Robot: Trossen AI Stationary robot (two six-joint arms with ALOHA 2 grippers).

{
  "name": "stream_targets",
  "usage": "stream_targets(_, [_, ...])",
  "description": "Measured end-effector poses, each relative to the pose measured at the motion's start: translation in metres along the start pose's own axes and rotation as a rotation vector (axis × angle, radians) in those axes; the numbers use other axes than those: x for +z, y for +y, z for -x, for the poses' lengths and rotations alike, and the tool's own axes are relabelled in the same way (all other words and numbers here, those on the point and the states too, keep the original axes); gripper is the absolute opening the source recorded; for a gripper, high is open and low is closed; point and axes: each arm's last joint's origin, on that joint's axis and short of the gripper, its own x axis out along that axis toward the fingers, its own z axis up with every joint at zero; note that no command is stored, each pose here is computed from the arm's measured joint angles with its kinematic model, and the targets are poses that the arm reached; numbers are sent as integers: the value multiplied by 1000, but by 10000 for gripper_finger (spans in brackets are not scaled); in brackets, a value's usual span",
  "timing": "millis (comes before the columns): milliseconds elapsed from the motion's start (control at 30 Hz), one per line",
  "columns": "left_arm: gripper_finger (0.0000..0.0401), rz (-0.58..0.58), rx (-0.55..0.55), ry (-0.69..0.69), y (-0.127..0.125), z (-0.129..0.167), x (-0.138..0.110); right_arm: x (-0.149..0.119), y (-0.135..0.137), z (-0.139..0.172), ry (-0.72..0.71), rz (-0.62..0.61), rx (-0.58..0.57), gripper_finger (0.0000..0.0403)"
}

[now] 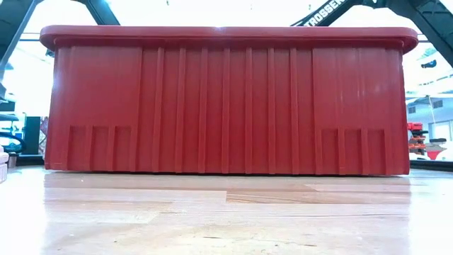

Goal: Pick and place slides into bin
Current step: Put the green slide into the red bin

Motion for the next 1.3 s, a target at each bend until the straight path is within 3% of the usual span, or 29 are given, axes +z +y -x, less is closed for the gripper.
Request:
stream_targets(167, [12, 52, -11, -17, -9, -9, -3, 0, -1, 0, -2, -2, -10, 302])
stream_targets(467, [17, 20, -74, -58, -29, -11, 2, 0, -1, -1, 1, 5, -37, 302])
stream_targets(733, [15, 27, -105, -49, -25, -5, 4, -2, 0, 8, 16, 2, -53, 302])
stream_targets(1067, [18, -105, -69, -90, -25, 39, 33, -7, 3, 41, 24, 43, -120, 302])
stream_targets(1300, [11, -98, -34, -38, -26, 82, 43, -9, -2, 33, 46, 88, -89, 302])
